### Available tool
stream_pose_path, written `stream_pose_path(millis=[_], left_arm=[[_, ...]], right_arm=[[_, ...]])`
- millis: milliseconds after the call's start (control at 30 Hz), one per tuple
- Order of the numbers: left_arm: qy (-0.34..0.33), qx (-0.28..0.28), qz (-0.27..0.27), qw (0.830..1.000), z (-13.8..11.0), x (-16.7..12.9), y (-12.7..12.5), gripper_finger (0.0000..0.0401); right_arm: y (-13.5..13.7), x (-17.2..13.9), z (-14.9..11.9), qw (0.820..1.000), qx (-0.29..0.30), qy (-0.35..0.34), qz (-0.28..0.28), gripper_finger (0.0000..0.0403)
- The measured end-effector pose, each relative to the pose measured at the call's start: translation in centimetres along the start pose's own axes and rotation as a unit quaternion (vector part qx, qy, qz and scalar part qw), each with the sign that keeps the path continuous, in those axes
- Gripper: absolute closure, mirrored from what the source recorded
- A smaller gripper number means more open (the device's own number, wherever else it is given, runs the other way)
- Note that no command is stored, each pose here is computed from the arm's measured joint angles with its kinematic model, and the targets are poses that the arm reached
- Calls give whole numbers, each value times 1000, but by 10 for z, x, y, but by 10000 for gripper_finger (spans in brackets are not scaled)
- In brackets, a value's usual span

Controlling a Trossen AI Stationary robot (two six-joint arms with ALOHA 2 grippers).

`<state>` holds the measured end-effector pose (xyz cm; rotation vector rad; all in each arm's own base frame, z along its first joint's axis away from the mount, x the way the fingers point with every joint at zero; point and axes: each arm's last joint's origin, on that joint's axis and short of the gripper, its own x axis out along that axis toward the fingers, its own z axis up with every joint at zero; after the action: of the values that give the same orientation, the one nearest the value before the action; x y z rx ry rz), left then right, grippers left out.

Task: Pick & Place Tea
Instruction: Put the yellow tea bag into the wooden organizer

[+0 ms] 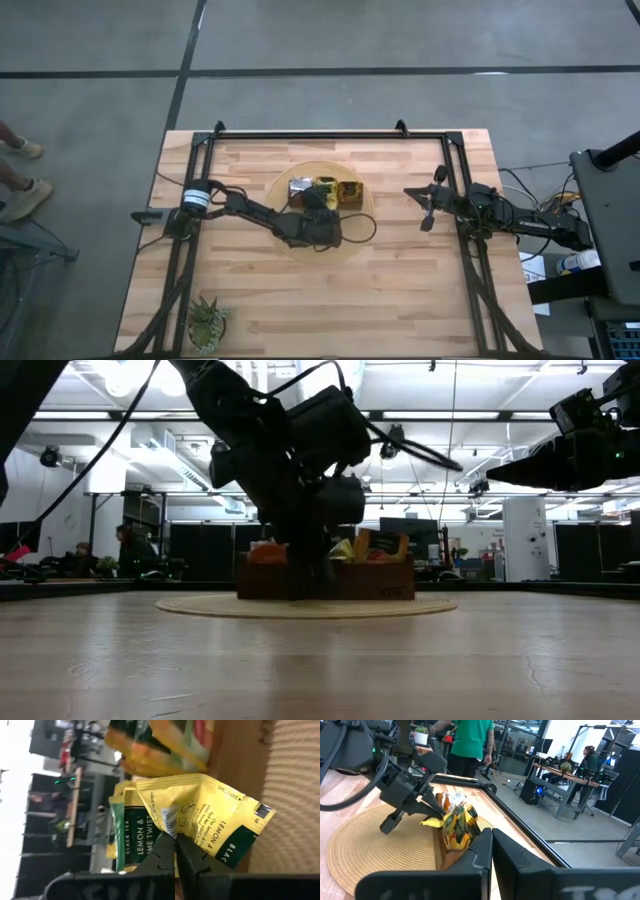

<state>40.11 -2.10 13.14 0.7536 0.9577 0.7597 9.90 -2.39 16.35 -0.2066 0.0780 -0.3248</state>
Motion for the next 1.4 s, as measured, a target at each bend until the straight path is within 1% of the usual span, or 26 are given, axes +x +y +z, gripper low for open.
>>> stream_pose_path(millis=[67, 267, 333, 400, 467, 533, 600, 767, 867, 933, 1133, 1333, 1400], left_arm=[[-6, -1, -18, 1000, 3, 0, 1, 401], [4, 2, -30, 1000, 3, 9, 9, 401], [12, 0, -63, 998, 4, 14, 15, 401], [23, -25, -113, 993, 4, 21, 22, 401], [40, -53, -163, 984, 2, 31, 29, 401], [60, -76, -220, 971, -1, 41, 36, 401], [78, -98, -275, 953, -5, 50, 43, 401], [100, -148, -405, 897, -13, 67, 54, 401], [110, -159, -459, 867, -17, 70, 56, 401], [121, -160, -483, 852, -21, 71, 57, 401], [149, -160, -520, 826, -27, 69, 56, 401], [187, -168, -568, 784, -30, 62, 57, 401], [200, -164, -569, 780, -29, 60, 60, 401]], right_arm=[[0, 0, 0, 1000, 0, 0, 0, 394], [0, 0, 0, 1000, 0, 0, 0, 394], [0, 0, 0, 1000, 0, 0, 0, 394], [0, 0, 0, 1000, 0, 0, 0, 394], [0, 0, 0, 1000, 0, 0, 0, 394], [0, 0, 0, 1000, 0, 0, 0, 394], [0, 0, 0, 1000, 0, 0, 0, 394], [0, 0, 0, 1000, 0, 0, 0, 394], [0, 0, 0, 1000, 0, 0, 0, 394], [0, 0, 0, 1000, 0, 0, 0, 394], [0, 0, 0, 1000, 0, 0, 0, 394], [0, 0, 0, 1000, 0, 0, 0, 394], [0, 0, 0, 1000, 0, 0, 0, 394]])
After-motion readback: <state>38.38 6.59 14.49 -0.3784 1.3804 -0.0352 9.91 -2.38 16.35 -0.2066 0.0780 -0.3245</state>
